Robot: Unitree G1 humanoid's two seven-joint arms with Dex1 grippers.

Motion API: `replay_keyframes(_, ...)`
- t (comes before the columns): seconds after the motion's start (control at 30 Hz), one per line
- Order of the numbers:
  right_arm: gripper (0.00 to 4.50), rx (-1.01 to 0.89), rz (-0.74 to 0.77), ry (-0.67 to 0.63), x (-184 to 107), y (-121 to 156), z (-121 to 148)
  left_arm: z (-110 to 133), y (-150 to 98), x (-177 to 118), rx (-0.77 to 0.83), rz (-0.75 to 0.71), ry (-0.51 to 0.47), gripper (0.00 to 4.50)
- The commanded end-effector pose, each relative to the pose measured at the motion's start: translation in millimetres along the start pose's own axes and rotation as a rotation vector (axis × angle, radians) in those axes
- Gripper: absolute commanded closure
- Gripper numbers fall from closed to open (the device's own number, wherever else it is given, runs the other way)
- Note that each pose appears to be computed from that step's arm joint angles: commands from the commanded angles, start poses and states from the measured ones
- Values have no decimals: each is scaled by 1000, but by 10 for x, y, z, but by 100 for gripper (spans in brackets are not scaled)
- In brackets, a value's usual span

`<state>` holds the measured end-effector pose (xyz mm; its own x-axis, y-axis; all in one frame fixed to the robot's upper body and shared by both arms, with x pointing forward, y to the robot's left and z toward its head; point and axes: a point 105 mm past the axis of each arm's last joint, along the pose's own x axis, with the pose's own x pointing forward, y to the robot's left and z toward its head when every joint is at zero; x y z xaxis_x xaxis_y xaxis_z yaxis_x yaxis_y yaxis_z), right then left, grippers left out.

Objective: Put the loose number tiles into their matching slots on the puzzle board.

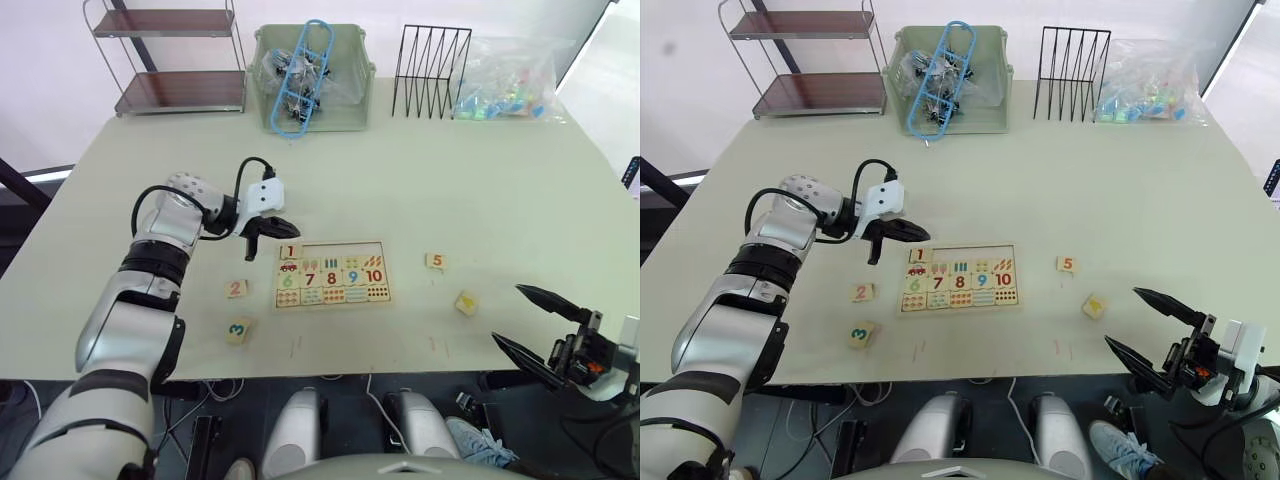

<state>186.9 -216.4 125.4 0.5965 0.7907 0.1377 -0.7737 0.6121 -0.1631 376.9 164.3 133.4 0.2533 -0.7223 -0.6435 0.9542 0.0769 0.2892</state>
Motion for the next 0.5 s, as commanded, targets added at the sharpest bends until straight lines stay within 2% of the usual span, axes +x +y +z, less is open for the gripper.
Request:
replay_keyframes(0.03,0,-30,14,-15,33,24,87,103,51,-52,50,6,-16,447)
replay_keyframes(0.5,0,-31,3,-17,51,33,94,127,13,19,39,-37,-38,447)
